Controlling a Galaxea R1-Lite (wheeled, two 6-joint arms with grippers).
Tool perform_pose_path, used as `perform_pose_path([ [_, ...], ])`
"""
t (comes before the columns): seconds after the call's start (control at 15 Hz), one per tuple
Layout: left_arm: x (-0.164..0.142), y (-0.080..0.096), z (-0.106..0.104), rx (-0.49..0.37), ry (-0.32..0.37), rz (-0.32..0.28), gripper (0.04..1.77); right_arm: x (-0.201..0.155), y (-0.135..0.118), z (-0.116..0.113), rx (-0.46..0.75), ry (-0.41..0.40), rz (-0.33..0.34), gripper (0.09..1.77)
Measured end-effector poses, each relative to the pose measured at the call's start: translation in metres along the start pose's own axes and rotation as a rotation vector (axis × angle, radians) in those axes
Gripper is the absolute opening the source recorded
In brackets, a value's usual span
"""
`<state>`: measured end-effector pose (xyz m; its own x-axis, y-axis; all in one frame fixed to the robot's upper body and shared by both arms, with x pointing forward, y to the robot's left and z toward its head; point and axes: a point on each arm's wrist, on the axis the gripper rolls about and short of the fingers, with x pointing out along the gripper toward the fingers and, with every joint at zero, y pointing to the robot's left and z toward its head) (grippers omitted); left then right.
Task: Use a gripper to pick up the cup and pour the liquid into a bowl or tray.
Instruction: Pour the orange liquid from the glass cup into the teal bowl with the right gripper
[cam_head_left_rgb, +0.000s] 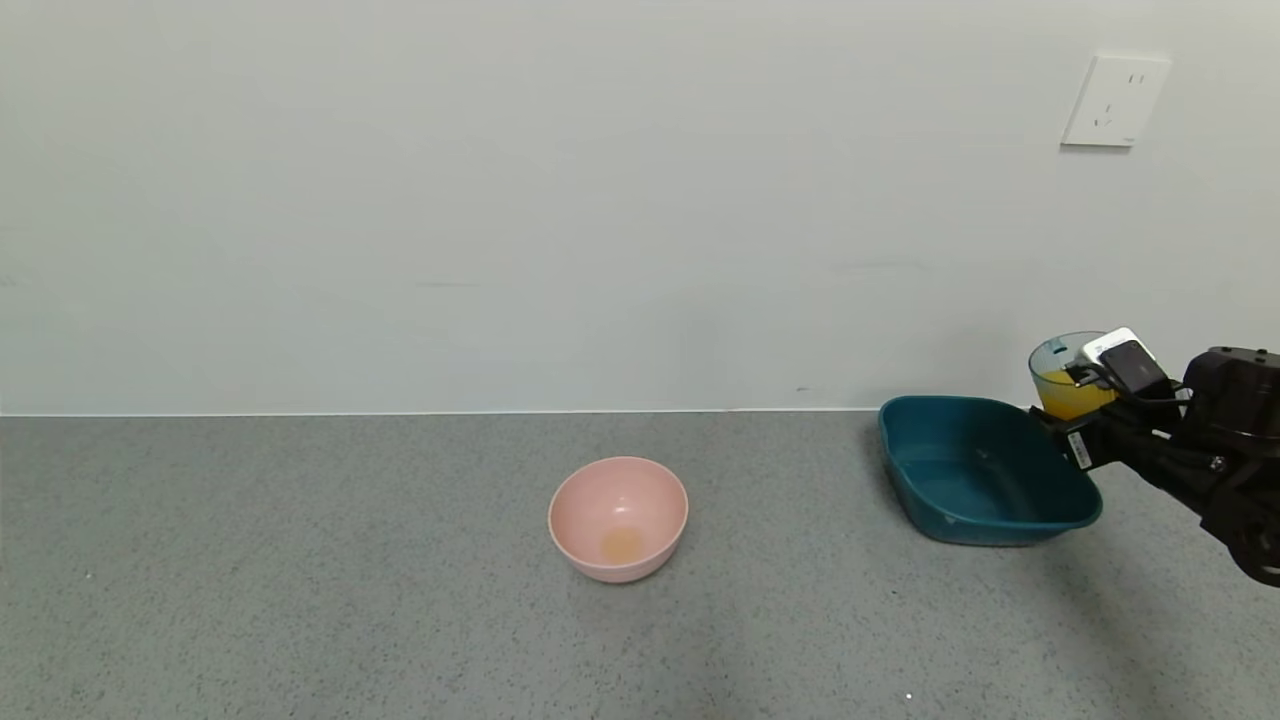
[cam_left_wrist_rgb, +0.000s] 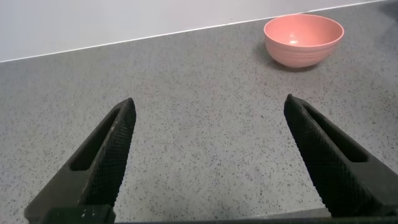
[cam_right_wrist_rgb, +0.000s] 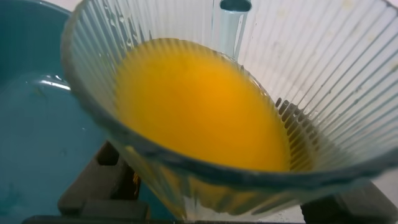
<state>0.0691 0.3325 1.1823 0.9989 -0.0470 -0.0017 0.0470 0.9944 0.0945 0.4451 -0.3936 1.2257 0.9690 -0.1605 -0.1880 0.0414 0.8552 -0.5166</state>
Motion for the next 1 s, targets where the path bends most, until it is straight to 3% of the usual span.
perform_pose_path([
  [1.0, 0.0, 0.0, 0.0, 0.0, 0.0, 0.0, 1.72, 0.002, 0.001, -0.0005, -0.194, 0.008, -0.009, 1.37],
])
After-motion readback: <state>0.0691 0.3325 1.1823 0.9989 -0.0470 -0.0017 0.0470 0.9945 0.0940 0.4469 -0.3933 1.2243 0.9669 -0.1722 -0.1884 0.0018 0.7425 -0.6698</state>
